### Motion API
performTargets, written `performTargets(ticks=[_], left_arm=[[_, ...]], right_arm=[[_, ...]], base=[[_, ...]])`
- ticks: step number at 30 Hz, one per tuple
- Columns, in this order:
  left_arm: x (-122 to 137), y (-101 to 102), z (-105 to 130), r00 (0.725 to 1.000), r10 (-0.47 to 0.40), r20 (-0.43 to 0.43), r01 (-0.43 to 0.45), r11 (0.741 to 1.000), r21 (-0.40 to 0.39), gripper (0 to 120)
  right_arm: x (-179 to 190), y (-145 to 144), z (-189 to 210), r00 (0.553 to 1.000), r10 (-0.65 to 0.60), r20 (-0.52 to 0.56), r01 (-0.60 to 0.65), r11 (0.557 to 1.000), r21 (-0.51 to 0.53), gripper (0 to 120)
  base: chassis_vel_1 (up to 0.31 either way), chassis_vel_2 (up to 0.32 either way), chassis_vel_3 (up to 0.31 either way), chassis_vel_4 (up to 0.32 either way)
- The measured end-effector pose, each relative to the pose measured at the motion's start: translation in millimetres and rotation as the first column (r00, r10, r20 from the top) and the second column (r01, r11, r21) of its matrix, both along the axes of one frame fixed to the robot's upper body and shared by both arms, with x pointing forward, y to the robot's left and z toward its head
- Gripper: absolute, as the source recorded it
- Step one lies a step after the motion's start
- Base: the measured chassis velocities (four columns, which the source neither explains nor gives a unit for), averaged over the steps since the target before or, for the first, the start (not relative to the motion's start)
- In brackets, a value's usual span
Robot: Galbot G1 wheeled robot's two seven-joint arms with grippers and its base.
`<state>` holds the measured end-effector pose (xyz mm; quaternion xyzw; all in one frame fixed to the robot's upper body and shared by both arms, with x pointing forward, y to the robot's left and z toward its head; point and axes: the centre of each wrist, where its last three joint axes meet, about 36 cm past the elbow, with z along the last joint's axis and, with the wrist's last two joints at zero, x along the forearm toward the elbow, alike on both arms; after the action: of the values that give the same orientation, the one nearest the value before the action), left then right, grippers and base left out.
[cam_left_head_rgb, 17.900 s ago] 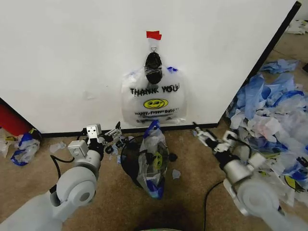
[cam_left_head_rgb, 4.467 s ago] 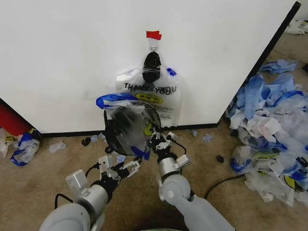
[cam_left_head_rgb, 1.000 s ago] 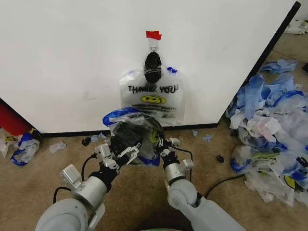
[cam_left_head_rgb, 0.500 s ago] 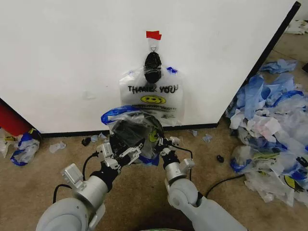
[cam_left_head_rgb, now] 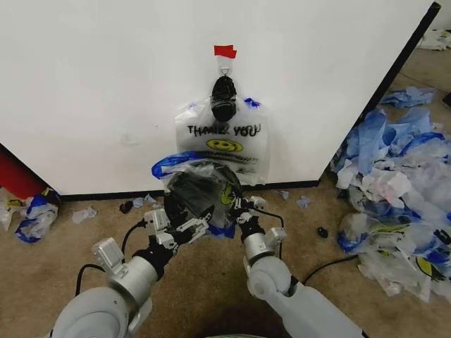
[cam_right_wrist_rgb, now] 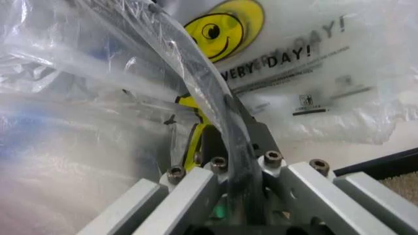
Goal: Pick up the garbage bag from the wall and place it over the trash bin.
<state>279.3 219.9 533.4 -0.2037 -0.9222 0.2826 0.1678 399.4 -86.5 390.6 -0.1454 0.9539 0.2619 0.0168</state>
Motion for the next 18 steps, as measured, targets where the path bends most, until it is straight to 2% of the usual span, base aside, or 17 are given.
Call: performTargets(ticks=[6,18], left_arm=[[5.4,-0.8,-15.0,1.000,-0.020,-0.014,0.020,0.999,0.036,100],[17.7,-2.8,-22.6,1.000,-0.016,-0.010,0.016,0.999,0.050,100]], right_arm=[[0.0,0.0,1.5,1.000,0.003,0.001,-0.003,1.000,0.007,0],[-1.8,0.4,-0.5,1.000,0.007,-0.006,-0.007,1.000,0.007,0]], base=[[0.000,0.000,0.000,0.000],[0.000,0.000,0.000,0.000]])
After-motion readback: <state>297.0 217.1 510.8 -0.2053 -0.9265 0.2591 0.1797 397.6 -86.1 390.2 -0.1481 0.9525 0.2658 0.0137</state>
